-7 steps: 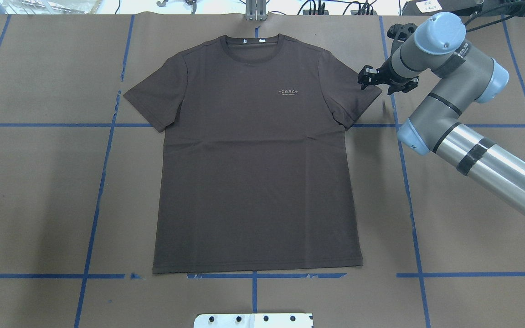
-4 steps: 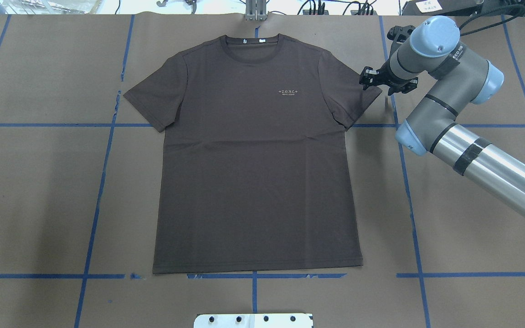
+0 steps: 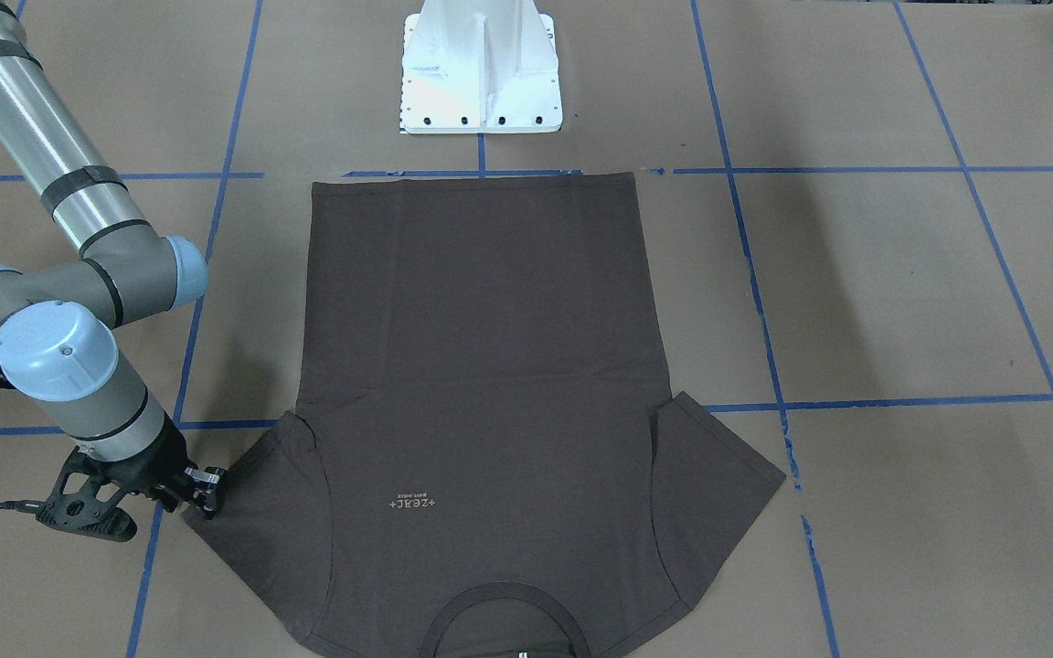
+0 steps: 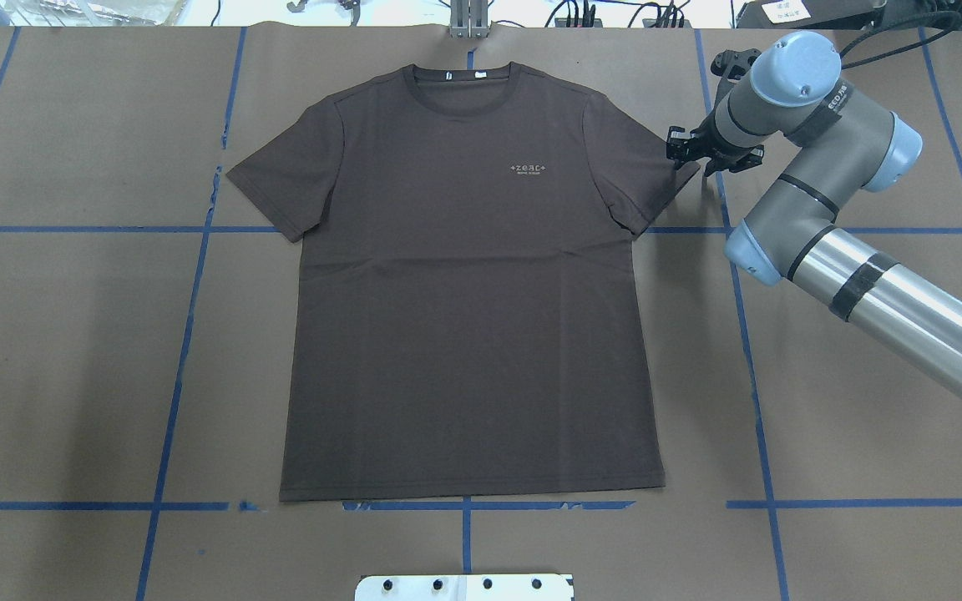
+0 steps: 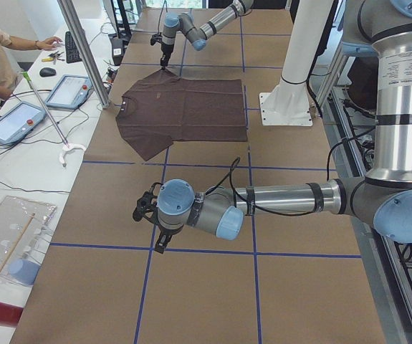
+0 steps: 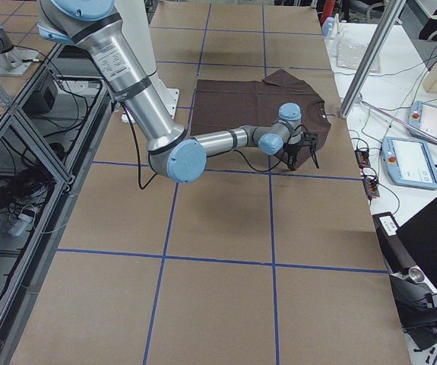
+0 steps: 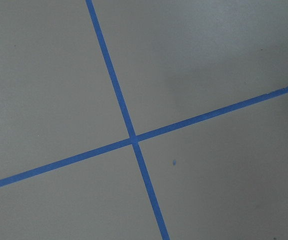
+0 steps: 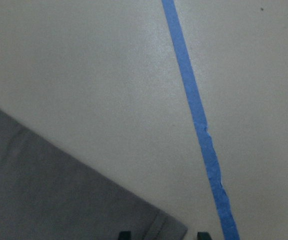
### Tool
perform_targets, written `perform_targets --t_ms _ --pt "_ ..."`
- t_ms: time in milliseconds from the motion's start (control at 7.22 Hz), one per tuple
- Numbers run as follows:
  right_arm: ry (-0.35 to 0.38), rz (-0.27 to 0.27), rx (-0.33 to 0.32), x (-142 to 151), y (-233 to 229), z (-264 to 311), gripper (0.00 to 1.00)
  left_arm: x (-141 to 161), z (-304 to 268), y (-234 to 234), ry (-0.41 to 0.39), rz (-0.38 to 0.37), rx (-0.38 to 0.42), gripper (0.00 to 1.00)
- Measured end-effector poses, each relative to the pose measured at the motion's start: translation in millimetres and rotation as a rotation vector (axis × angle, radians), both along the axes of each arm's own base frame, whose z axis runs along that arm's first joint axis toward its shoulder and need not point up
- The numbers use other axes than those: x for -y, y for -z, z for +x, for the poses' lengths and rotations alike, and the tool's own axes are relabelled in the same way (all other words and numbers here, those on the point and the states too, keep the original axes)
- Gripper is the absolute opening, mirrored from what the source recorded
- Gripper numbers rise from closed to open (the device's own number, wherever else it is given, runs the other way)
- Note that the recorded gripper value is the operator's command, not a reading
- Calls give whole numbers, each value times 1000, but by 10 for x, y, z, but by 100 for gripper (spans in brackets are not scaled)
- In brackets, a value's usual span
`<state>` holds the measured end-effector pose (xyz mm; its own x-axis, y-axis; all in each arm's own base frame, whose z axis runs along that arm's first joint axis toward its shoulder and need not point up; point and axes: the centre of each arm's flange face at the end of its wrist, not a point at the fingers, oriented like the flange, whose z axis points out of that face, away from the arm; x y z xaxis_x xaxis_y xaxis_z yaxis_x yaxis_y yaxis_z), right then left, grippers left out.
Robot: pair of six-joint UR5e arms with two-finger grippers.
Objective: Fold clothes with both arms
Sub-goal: 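Move the right gripper to the shirt sleeve farthest from the robot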
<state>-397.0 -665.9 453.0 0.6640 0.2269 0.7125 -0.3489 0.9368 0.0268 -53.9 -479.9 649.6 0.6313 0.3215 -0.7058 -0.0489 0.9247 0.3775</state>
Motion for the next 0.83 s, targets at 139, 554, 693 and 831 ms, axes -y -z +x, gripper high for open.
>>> perform_targets --t_ms 139,554,693,831 --pt "0 -2 -2 24 1 -18 55 -9 0 -9 0 -1 0 100" --pt "-2 -11 -7 62 -38 -40 50 -26 0 -24 -1 -4 0 100" --pt "-4 -12 -7 66 -43 -38 1 -27 0 -21 -1 -3 0 100" --pt "-5 -14 -6 66 -44 -37 0 -26 0 -15 0 -3 0 100"
